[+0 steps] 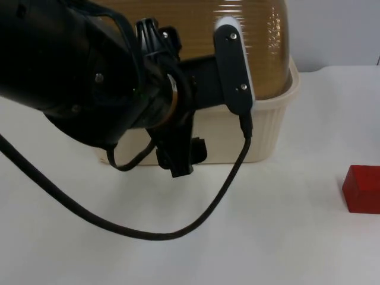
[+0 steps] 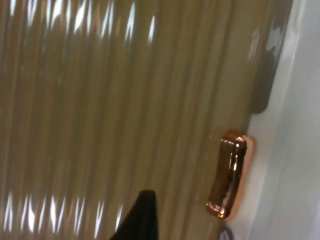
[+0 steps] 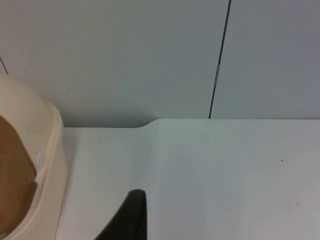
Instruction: Open the box lid with the left hand, place the block into the box with the right hand, then close the box lid with the left hand.
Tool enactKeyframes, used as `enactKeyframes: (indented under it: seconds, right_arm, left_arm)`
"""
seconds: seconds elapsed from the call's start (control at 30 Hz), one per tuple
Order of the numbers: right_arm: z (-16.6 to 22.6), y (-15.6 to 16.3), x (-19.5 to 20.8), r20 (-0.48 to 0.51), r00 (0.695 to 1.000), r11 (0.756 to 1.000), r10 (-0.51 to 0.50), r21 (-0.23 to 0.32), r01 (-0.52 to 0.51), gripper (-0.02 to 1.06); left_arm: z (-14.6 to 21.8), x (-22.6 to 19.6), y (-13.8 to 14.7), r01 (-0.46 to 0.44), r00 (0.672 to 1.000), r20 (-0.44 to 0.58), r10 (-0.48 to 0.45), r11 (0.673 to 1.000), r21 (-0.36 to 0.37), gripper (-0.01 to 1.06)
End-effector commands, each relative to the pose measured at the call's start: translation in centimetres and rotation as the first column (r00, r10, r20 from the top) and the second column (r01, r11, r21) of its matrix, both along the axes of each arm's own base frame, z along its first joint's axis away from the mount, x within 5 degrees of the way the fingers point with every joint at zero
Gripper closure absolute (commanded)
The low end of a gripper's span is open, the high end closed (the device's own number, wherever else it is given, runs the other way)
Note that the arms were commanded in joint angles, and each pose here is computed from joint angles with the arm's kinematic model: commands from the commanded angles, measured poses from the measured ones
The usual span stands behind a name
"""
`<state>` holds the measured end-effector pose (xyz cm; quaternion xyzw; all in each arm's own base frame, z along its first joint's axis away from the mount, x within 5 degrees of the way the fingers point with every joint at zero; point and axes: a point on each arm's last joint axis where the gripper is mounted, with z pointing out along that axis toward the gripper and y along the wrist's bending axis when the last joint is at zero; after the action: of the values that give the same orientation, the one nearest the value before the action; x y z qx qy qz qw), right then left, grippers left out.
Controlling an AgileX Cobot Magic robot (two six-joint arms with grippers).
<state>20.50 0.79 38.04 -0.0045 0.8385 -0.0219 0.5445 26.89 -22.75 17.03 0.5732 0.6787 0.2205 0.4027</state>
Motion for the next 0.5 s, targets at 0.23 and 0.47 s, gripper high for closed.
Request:
enactKeyframes:
  seconds: [0.23, 0.47]
  right_arm:
    - [0.28, 0.04, -0.05, 0.013, 1.0, 1.0, 0.004, -0.005, -0.003, -0.01]
    - [0.28, 0.05, -0.05, 0.013, 1.0, 1.0, 0.004, -0.003, -0.004, -0.01]
  left_arm:
    - [0.04, 0.05, -0.13, 0.001, 1.0, -0.009, -0.002, 1.0, -0.018, 0.79]
    - [0.04, 0.05, -0.13, -0.001, 1.0, -0.01, 0.001, 1.0, -0.022, 1.05]
